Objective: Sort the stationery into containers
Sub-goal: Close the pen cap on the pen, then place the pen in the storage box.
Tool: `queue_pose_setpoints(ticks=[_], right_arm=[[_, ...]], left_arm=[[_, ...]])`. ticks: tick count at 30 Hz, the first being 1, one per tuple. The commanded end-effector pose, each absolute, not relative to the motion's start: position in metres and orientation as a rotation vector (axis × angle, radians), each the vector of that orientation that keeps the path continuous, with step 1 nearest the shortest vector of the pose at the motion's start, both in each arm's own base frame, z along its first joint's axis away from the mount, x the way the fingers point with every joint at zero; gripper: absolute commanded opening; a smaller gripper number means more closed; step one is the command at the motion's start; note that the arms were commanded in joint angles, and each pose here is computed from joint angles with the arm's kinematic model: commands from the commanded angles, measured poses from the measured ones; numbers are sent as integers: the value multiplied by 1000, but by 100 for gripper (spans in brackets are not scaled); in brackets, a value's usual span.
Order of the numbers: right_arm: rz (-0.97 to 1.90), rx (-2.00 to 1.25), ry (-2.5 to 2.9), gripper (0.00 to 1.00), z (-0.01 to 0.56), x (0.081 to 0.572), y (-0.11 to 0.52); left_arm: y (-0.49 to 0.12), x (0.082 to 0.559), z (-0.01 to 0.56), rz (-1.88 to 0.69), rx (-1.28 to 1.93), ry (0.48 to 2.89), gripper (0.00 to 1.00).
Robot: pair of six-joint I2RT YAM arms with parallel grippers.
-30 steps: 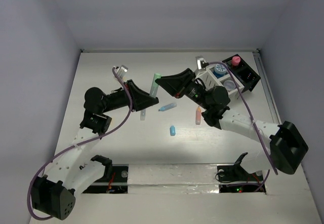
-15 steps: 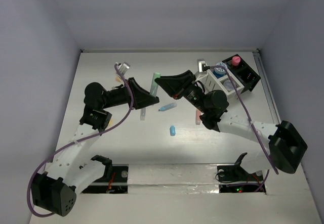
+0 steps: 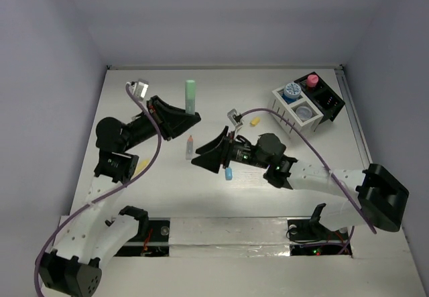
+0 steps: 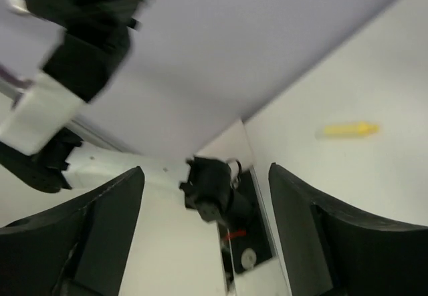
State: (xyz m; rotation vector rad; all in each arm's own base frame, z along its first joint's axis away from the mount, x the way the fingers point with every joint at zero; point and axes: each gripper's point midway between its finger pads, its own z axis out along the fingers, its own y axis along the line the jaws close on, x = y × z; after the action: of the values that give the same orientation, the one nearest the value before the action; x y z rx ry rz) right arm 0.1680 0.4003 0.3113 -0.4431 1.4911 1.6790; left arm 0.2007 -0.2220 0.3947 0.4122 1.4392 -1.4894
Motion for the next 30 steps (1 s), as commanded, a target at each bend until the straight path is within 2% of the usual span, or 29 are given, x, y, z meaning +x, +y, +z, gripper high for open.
queue_pose_setpoints(ticks=[1, 9, 13, 19, 30], right_arm=[[1637, -474, 1553, 83, 302, 164, 387], [1479, -505, 1530, 99, 322, 169, 357], [1336, -513, 1467, 100, 352, 184, 338], [1307, -638, 1369, 100, 402, 196, 350], [1396, -642, 1407, 100, 400, 218, 375]], left_arm=[[-205, 207, 407, -1314, 366, 1350, 0], [-203, 210, 380, -1280, 352, 1440, 0], [-209, 206, 359, -1324, 391, 1478, 0], [-220, 182, 339, -1494, 496, 1476, 0], [-222, 153, 341, -1567, 608, 1402, 0]])
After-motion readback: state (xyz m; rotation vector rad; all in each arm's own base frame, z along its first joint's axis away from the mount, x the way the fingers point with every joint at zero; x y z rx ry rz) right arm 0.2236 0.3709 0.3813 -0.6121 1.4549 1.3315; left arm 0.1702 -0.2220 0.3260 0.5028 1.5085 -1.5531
